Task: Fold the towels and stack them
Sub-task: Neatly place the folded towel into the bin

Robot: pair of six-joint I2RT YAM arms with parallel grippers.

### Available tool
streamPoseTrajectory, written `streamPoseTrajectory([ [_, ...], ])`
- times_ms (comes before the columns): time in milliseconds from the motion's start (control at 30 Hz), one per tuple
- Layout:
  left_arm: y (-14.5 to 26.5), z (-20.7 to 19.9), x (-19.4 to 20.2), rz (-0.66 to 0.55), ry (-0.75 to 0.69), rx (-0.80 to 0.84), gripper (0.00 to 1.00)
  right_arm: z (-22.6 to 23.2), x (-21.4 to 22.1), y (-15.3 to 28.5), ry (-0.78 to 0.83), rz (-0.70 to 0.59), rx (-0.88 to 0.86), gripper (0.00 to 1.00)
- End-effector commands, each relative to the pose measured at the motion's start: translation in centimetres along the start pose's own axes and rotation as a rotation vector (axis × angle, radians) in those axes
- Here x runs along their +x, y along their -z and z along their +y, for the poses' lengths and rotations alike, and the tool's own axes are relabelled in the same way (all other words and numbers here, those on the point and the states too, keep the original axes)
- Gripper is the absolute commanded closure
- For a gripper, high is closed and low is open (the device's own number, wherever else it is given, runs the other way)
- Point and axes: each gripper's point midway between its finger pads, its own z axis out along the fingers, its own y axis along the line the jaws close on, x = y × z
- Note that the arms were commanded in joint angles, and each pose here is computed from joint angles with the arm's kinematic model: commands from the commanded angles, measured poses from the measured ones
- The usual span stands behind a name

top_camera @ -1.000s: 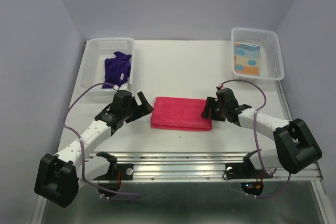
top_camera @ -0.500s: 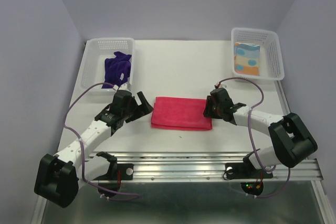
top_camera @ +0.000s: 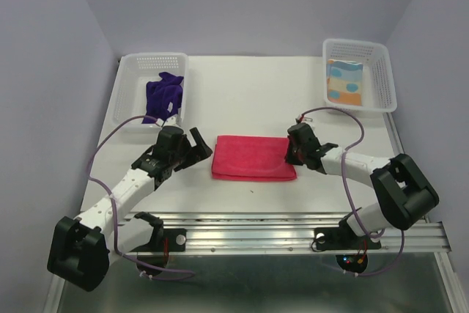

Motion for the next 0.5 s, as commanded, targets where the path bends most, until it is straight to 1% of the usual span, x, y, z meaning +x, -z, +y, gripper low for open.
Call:
streamPoseTrajectory([
  [0,1.2,-0.6,-2.6,-0.097,0.002,-0.018,0.01,-0.9,-2.4,-0.2,0.094,-0.047,0.097,0.99],
  [67,1.4,-0.4,-2.6,-0.102,0.004,-0.031,0.01,-1.0,-4.1,0.0,0.136,-0.064,0.12,0.99],
  [133,1.6,-0.5,-2.8,-0.115,0.006,-0.025,0.01,-1.6,-5.8,0.3,0.251,-0.097,0.166,0.99],
  [200,1.8,-0.6,-3.1,-0.129,0.008,-0.022,0.01,-1.4,-8.3,0.7,0.311,-0.153,0.2,0.99],
  [233,1.8,-0.5,-3.1,-0.129,0.008,-0.028,0.01,-1.7,-9.1,0.9,0.404,-0.168,0.215,0.99],
  [267,1.9,-0.5,-3.2,-0.133,0.008,-0.028,0.01,-1.5,-9.7,1.1,0.45,-0.182,0.209,0.99],
  [300,1.9,-0.4,-3.3,-0.139,0.009,-0.038,0.01,-1.4,-10.5,1.2,0.573,-0.194,0.203,0.99],
  [367,2.0,-0.4,-3.6,-0.145,0.009,-0.043,0.01,-1.3,-10.6,1.3,0.695,-0.18,0.174,0.99],
  [400,2.1,-0.2,-3.8,-0.151,0.01,-0.053,0.01,-1.6,-10.9,1.3,0.788,-0.17,0.177,0.99],
  [467,2.1,-0.1,-3.9,-0.153,0.01,-0.068,0.01,-2.8,-11.4,1.4,0.834,-0.148,0.194,0.99],
])
